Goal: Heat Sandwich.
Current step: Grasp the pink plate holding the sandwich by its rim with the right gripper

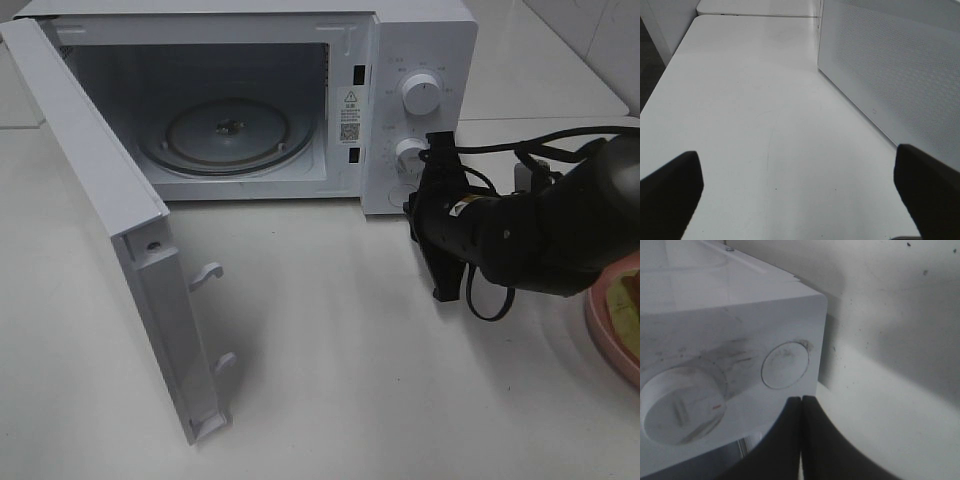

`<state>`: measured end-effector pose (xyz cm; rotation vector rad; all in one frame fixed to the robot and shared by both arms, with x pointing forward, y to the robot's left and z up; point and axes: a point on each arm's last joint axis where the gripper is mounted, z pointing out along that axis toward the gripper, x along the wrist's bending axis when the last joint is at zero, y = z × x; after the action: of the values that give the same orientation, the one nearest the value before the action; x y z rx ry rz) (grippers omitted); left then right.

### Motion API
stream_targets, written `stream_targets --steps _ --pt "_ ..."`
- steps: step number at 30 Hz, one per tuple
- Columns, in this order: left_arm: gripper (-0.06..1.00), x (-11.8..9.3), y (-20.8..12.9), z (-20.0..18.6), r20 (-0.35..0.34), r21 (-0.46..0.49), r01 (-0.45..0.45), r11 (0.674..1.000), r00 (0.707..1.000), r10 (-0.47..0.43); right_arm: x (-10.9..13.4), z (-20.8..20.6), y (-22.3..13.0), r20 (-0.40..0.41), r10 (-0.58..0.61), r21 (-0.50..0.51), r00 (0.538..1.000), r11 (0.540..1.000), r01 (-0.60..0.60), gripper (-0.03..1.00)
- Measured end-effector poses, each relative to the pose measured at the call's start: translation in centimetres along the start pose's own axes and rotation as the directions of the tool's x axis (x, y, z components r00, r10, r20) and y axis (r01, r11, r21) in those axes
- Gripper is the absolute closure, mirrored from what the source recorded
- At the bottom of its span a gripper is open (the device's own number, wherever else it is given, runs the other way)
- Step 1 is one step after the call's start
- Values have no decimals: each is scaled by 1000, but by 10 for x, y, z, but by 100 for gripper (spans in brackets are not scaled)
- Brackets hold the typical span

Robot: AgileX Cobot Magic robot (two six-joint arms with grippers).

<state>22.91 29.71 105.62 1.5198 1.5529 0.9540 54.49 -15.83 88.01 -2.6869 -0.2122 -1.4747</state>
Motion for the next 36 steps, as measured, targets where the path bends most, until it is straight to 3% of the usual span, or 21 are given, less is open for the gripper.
stream_targets --steps 11,12,15,18,20,22,23,25,26,27,28,29,30,32,33,34,35,36 --pt "-1 0 0 0 0 0 0 1000 1000 0 -2 -39 1 49 -217 140 975 968 209 96" --pt "-1 0 0 0 0 0 0 1000 1000 0 -1 -43 0 62 -285 169 956 947 272 96" --pt "-1 0 0 0 0 0 0 1000 1000 0 0 -47 1 77 -345 192 935 926 326 96" --pt "-1 0 0 0 0 0 0 1000 1000 0 -1 -54 2 115 -498 262 860 850 457 96" --pt "-1 0 0 0 0 0 0 1000 1000 0 0 -55 2 122 -526 278 842 832 480 96" --pt "-1 0 0 0 0 0 0 1000 1000 0 3 -58 0 130 -632 345 764 751 563 95" --pt "-1 0 0 0 0 0 0 1000 1000 0 3 -58 0 130 -632 345 764 751 563 95" --pt "-1 0 0 0 0 0 0 1000 1000 0 8 -59 -3 115 -703 388 702 682 619 95" --pt "-1 0 0 0 0 0 0 1000 1000 0 12 -60 -6 101 -765 437 636 608 662 95" --pt "-1 0 0 0 0 0 0 1000 1000 0 14 -60 -7 91 -797 465 597 564 682 94" --pt "-1 0 0 0 0 0 0 1000 1000 0 14 -60 -7 91 -797 465 597 564 682 94" --pt "-1 0 0 0 0 0 0 1000 1000 0 16 -61 -8 81 -823 492 562 523 696 94" --pt "-1 0 0 0 0 0 0 1000 1000 0 19 -62 -11 45 -878 544 476 421 726 94" --pt "-1 0 0 0 0 0 0 1000 1000 0 22 -63 -12 -5 -919 575 394 320 753 94" --pt "-1 0 0 0 0 0 0 1000 1000 0 22 -63 -12 -5 -919 575 394 320 753 94" --pt "-1 0 0 0 0 0 0 1000 1000 0 22 -64 -13 -35 -937 588 347 262 765 93" --pt "-1 0 0 0 0 0 0 1000 1000 0 23 -66 -14 -97 -961 612 258 147 777 93" --pt "-1 0 0 0 0 0 0 1000 1000 0 23 -67 -14 -119 -967 624 225 103 775 92"
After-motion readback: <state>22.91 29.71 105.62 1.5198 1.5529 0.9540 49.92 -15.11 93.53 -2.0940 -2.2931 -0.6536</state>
